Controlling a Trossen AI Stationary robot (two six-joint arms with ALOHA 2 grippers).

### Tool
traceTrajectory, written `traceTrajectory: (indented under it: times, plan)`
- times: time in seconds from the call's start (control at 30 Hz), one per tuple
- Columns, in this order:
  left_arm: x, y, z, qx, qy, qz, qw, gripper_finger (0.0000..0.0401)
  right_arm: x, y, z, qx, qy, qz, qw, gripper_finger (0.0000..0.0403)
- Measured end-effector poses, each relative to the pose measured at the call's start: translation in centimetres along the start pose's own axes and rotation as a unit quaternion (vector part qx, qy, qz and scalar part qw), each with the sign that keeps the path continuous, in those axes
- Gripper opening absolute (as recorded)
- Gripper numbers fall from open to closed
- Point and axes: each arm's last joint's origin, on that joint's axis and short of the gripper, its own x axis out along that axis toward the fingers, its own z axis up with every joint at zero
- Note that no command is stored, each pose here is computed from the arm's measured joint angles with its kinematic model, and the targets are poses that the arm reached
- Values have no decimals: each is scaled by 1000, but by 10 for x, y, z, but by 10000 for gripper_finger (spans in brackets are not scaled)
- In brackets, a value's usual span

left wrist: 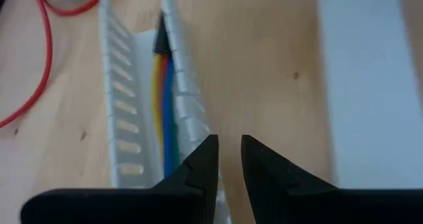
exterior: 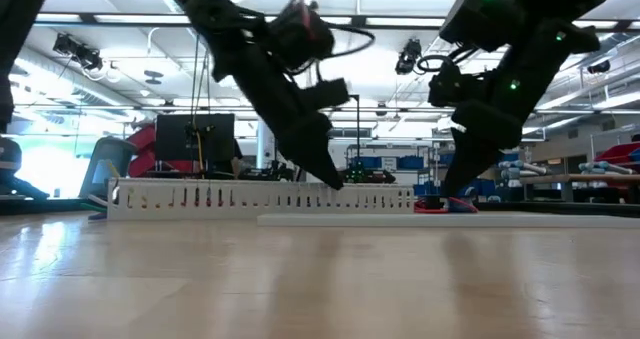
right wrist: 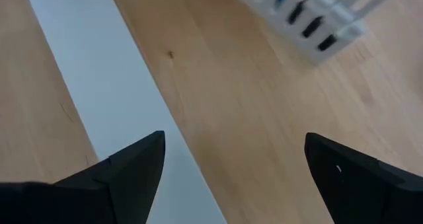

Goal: Ziptie cables
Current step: Close the white cable duct cover

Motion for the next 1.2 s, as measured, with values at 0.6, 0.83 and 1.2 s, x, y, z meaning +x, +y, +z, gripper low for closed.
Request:
traceTrajectory:
  times: [0.6,0.83,1.2]
  plan:
    - [-7,-4,28,26,0,23,999,8,0,0,0,20,11,20,1000,345]
    - [-4,10,30,-5,-12,46,999,62,1,0,1,21,8,22,1000,345]
    - [12,43,17,-92,7,54,994,137,0,2,3,-1,-5,28,1000,345]
